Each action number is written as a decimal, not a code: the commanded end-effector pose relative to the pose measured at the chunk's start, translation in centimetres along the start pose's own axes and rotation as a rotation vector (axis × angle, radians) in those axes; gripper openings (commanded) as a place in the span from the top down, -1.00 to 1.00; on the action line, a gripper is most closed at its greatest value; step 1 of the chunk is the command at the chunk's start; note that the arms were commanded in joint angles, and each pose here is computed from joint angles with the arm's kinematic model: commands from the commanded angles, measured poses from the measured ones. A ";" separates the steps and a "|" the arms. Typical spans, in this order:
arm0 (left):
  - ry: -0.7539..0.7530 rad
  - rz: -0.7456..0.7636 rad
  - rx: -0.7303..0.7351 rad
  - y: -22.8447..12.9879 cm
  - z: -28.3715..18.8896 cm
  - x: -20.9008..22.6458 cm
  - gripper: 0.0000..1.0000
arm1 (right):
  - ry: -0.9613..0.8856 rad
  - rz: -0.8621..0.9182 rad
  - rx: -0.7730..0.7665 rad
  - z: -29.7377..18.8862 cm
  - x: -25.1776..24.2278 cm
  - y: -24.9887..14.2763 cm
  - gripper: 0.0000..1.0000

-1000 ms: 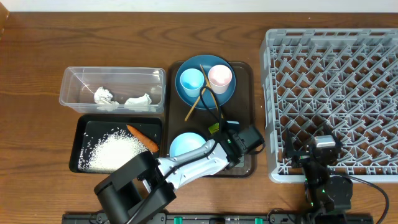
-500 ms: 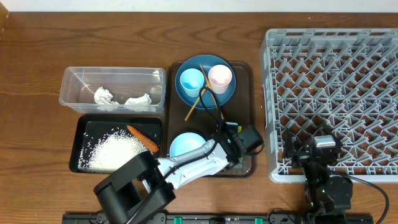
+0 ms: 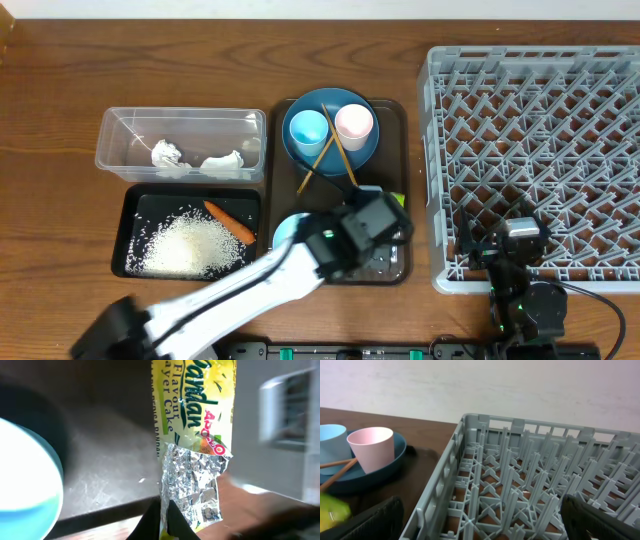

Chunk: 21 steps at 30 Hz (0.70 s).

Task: Sort waste into correct bins and load items into the dishwasher rack
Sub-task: 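Carry the wrapper with the left gripper into the clear box and release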

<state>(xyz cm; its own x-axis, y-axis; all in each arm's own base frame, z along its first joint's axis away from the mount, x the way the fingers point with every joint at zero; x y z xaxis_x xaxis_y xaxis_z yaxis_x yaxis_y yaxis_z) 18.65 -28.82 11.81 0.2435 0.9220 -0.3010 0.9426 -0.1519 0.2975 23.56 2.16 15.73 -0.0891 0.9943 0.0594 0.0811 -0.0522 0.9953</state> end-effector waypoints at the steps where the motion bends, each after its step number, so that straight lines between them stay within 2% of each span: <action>1: -0.070 -0.053 -0.098 2.5 -3.7 -0.1 0.88 | 0.006 -0.013 0.001 0.0 0.1 -0.1 -0.99; 5: -0.052 -0.147 -0.233 5.8 -6.7 2.8 0.87 | 0.006 -0.013 0.001 0.0 0.1 -0.1 -0.98; 12: 0.112 -0.407 -0.393 10.7 -9.2 12.5 0.88 | 0.006 -0.013 0.001 0.0 0.1 -0.1 -0.99; 21: 0.312 -0.782 -0.467 12.5 -10.8 26.9 0.88 | 0.006 -0.013 0.001 0.0 0.1 -0.1 -0.99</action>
<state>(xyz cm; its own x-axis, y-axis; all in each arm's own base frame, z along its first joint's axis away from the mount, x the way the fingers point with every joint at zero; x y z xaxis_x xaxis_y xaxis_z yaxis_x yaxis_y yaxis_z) 33.40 -5.45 17.27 -0.4620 0.8162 -0.3469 0.6752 0.5773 0.4591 23.56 2.16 15.73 -0.0891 0.9943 0.0594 0.0811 -0.0522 0.9953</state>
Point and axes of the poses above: each gripper's point midway between its finger pads, its own z axis out along the fingers, its own x axis along the line the jaws close on, y = z × x, the point moved 1 cm from there along -z, back along the fingers, and after that the axes turned 7 degrees about z, right-handed, at the moved point
